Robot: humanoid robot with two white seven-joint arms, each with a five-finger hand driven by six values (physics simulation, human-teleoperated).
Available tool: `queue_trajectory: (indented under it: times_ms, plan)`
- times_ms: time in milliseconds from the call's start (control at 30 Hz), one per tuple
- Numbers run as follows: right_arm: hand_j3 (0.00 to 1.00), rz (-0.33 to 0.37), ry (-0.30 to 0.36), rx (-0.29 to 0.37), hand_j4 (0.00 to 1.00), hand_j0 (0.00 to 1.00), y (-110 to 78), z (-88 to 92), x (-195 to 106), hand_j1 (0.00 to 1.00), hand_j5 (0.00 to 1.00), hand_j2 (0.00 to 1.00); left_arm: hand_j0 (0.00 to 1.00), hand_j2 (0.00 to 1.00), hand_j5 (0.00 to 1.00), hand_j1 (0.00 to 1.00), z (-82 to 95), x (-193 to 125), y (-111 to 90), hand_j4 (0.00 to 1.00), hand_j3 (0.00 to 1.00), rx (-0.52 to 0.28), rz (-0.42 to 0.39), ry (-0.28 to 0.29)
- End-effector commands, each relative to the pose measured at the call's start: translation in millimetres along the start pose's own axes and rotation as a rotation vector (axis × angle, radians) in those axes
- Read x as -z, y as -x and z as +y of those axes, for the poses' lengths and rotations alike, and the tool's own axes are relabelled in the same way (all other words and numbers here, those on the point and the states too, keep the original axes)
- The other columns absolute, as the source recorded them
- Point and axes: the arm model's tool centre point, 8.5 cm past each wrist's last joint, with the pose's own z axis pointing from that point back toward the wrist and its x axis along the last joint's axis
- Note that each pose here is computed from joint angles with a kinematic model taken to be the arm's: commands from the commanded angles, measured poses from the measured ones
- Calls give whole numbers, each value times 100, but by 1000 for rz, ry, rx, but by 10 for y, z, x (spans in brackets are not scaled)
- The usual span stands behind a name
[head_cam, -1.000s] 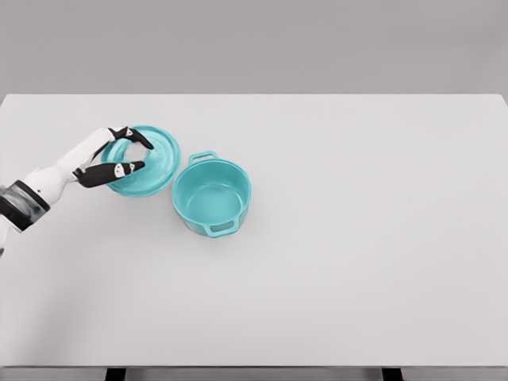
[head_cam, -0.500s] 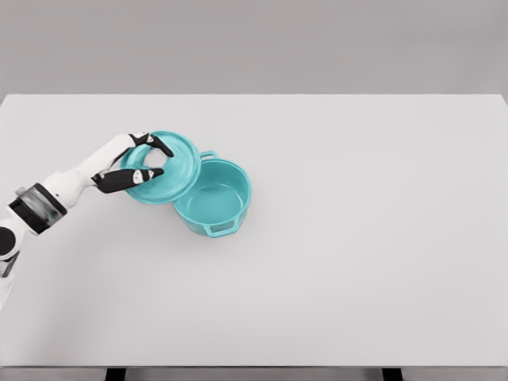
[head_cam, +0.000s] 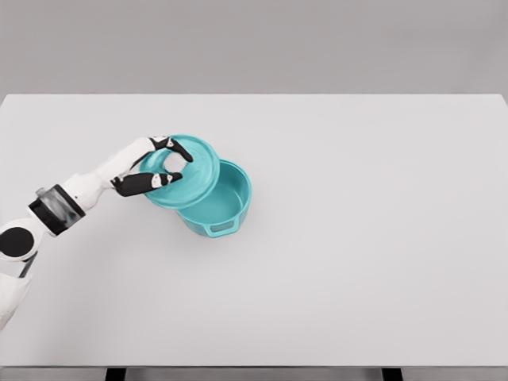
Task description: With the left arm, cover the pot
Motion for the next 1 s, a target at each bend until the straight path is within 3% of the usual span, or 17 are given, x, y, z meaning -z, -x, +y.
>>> queue_trajectory:
  times_ms: [0,67,500,967]
  plan:
    - [100,0,0,0,100,100,-1,0,0,100,100,100,50,50,50,50,-24,19,-12,50,50,-8,-6,1]
    - [100,1,-1,0,100,100,4,2,0,100,100,100,50,50,50,50,-119,81,-31,50,50,-23,-17,16]
    - [100,-2,0,0,100,100,-11,1,0,100,100,100,50,50,50,50,-249,254,-112,50,50,-38,-48,47]
    - [100,1,-1,0,100,100,4,2,0,100,100,100,50,50,50,50,-403,321,-66,50,50,-52,-37,79]
